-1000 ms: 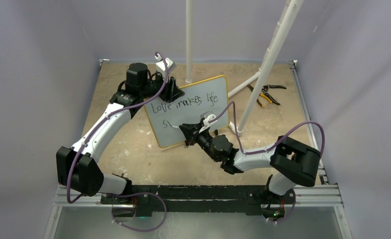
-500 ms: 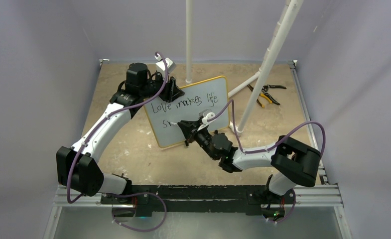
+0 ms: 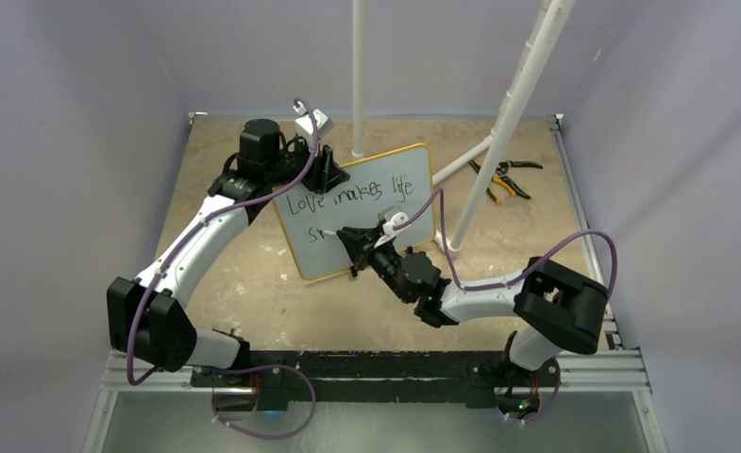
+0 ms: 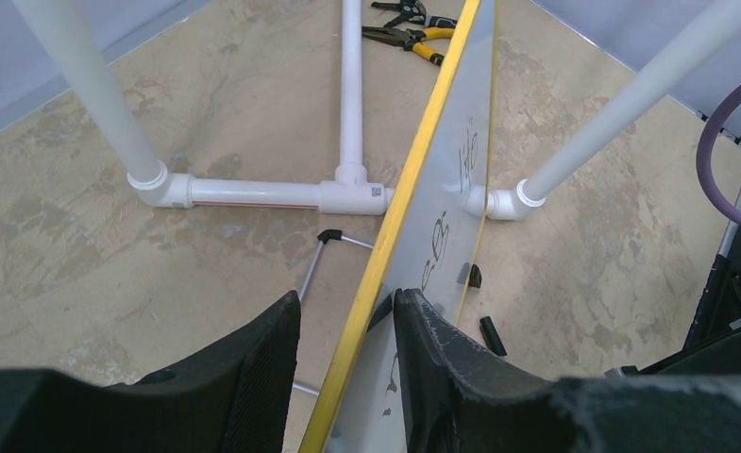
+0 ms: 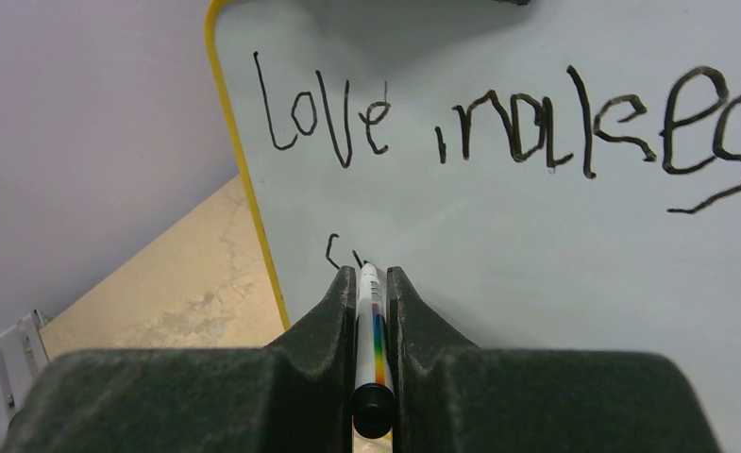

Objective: Write a sentence on the whiteboard

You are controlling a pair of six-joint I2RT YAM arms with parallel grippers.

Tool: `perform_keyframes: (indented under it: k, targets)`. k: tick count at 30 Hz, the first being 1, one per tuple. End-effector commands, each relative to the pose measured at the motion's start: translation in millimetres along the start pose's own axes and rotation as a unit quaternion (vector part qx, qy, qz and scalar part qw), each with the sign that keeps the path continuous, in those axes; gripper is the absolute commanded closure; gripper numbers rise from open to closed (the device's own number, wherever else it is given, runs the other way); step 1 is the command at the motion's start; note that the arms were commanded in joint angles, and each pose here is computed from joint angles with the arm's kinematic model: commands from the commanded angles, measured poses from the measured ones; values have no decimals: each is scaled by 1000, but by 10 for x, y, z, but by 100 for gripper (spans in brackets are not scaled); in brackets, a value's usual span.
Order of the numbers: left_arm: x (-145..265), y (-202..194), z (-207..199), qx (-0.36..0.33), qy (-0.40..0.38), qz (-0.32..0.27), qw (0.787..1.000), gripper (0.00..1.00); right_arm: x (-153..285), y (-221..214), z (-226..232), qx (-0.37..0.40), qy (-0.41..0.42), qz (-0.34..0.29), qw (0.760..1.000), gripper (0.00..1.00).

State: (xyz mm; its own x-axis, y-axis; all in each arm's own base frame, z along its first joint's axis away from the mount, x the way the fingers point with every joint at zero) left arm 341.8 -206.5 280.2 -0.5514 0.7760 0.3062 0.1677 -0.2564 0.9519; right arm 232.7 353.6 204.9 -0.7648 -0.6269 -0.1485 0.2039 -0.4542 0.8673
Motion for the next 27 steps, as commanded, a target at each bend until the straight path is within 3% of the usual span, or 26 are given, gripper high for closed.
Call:
perform_keyframes:
  k: [1, 16, 27]
  targets:
    - [1, -25, -54, 15, -18, 0, 1000, 93, 56, 145, -159, -7, -40, -30, 999, 100]
    - [-3, -32, -54, 14, -18, 1, 1000, 93, 92, 78, -175, -16, -40, -15, 999, 100]
    - [-6, -37, -48, 15, -18, 2, 1000, 92, -54, 353, -32, -14, -28, -59, 998, 100]
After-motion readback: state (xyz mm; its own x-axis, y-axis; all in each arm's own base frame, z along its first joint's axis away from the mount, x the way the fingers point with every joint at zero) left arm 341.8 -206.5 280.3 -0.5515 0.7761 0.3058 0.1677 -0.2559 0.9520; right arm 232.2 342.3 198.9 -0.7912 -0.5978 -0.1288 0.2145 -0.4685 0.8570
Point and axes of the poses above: each gripper's point midway between its finger pads, its own x axis back along the fingers, its own z axis along the line the jaws close on, y = z × x, the point moved 3 cm from there along x, back along the fingers, and after that the axes turned 11 degrees about -x, right-handed, at the moved point
